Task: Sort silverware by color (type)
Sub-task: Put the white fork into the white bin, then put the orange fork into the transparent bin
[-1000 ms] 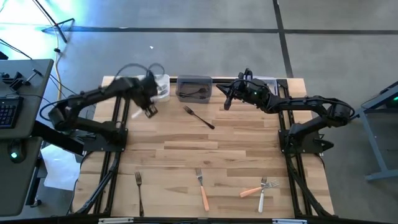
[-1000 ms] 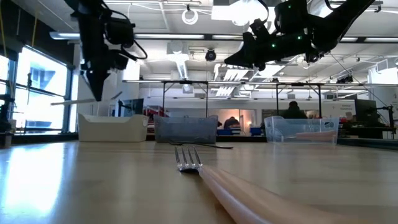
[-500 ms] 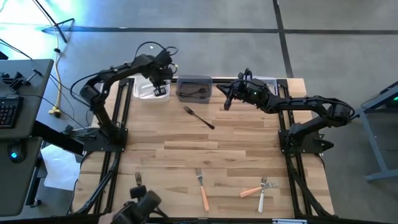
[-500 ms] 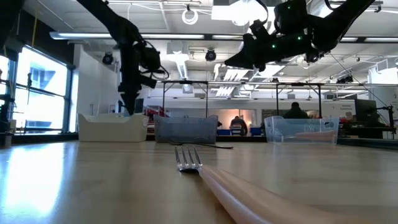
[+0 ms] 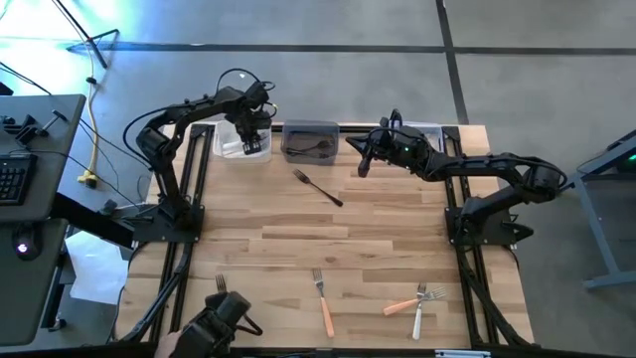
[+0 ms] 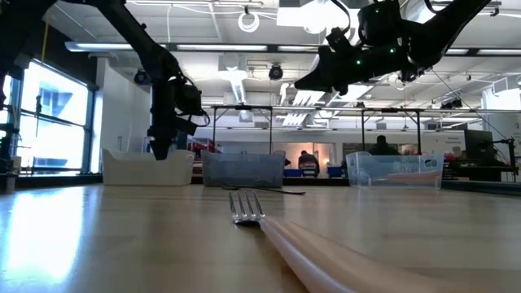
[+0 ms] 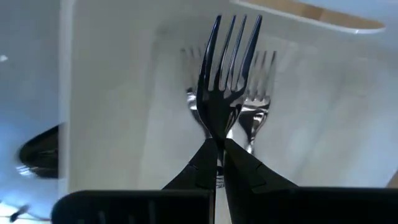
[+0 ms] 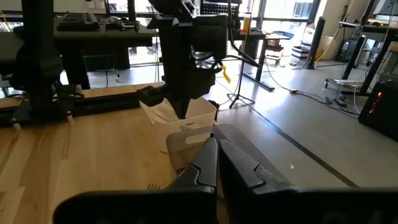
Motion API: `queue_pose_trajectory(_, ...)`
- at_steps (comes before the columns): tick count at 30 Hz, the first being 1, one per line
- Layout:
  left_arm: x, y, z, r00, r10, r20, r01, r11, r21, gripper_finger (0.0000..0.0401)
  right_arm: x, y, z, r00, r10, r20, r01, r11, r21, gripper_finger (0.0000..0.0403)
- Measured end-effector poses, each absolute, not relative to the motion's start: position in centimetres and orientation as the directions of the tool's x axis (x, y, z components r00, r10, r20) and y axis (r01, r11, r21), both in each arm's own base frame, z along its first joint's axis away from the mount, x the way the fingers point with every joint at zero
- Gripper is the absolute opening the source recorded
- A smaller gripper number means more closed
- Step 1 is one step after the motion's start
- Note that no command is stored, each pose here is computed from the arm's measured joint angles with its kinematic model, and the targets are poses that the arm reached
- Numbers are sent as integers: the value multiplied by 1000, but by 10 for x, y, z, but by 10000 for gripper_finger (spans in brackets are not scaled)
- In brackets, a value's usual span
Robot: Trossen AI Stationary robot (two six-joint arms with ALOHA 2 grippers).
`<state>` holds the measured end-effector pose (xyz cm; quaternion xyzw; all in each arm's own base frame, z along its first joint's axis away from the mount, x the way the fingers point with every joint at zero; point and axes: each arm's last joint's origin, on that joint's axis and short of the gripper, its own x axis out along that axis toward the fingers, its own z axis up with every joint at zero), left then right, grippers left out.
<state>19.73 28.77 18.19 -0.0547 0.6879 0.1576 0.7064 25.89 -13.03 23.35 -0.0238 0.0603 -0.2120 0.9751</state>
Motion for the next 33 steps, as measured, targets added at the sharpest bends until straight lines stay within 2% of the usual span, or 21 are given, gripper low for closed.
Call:
queue_pose_trajectory(7,189,286,165,6,144,-990,-320,938,135,5,259,-130,233,902,-416,-116,411,909,-63,0)
queue_pose_trajectory(20,187,285,166,-9,191,-982,-371,911,181,76,258,-130,232,900,-415,-130,419,908,2,0)
queue_pose_trajectory(26,183,276,196,12,267,-964,-413,879,239,117,254,-115,248,853,-415,-316,442,897,16,0)
queue_pose_trajectory(29,182,266,218,53,315,-948,-463,848,256,123,252,-95,257,805,-396,-442,442,897,0,0)
queue_pose_trajectory(33,186,242,248,228,359,-905,-505,838,206,112,250,-61,265,728,-358,-585,455,891,20,0)
